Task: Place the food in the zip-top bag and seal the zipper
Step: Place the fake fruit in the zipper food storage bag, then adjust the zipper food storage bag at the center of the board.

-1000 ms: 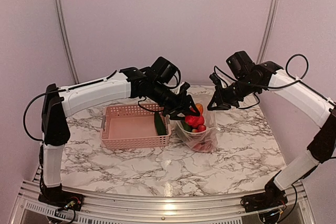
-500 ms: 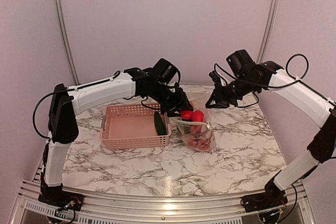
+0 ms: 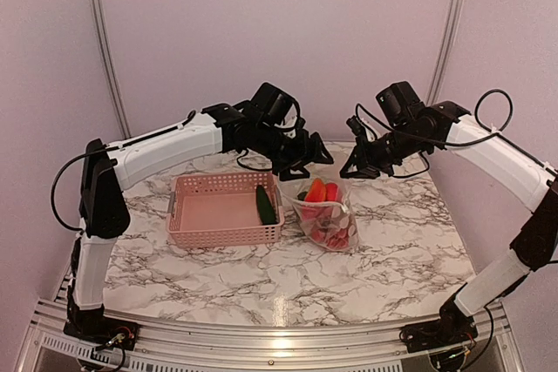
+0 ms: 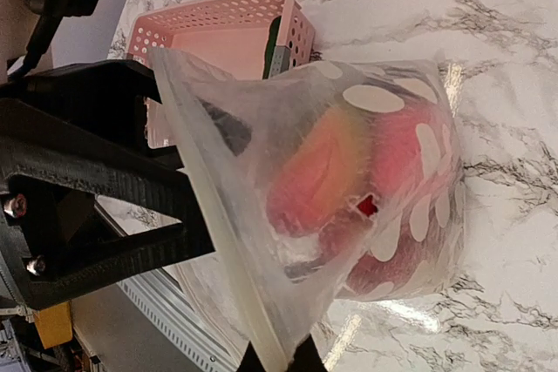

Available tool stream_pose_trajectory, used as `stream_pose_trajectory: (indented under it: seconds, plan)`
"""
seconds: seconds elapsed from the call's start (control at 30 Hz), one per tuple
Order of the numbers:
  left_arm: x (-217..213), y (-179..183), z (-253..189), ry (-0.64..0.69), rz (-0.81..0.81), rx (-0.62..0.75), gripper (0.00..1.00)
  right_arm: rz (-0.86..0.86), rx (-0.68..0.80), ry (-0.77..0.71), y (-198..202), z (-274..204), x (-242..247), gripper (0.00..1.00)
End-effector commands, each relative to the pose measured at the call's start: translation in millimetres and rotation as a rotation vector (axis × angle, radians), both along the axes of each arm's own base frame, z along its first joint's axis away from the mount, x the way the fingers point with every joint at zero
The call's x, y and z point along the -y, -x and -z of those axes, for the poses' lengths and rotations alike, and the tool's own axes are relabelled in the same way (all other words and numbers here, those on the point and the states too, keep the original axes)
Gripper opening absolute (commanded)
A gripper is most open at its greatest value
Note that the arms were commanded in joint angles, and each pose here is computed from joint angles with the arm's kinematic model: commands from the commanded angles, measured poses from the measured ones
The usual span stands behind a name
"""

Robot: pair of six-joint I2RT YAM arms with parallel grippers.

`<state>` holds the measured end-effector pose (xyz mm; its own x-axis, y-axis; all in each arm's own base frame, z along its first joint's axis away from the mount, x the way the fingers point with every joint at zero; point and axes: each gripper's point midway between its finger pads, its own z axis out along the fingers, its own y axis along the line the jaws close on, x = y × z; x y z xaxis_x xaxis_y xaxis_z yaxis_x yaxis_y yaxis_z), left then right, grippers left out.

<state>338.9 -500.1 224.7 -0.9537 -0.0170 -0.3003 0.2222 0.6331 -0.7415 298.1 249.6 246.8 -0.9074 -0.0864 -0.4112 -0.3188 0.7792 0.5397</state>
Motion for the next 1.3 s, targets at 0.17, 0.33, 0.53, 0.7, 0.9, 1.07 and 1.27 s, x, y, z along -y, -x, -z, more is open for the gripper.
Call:
stream_pose_trajectory:
  seconds: [0.17, 0.33, 0.53, 0.7, 0.9, 1.07, 1.27]
  plan:
    - [-21, 19, -93, 0.081, 0.098, 0.272, 0.72, 0.008, 0.079, -0.055, -11, -31, -4, 0.00]
    - [-57, 2, -112, -0.039, -0.027, 0.422, 0.71, 0.000, 0.080, -0.062, -12, -31, -6, 0.00]
    - [-97, -7, -69, -0.238, -0.134, 0.440, 0.68, -0.018, 0.076, -0.067, -13, -30, -10, 0.00]
    - [-112, -6, -28, -0.328, -0.156, 0.417, 0.57, -0.026, 0.065, -0.057, -13, -25, -10, 0.00]
    - [-79, 17, -13, -0.205, 0.008, 0.400, 0.63, -0.034, 0.050, -0.059, -11, -20, -11, 0.00]
    - [-64, 26, 8, -0.231, 0.063, 0.340, 0.67, -0.040, 0.045, -0.059, -10, -21, -11, 0.00]
    - [-68, 22, 29, -0.295, 0.008, 0.266, 0.50, -0.043, 0.041, -0.055, -10, -23, -11, 0.00]
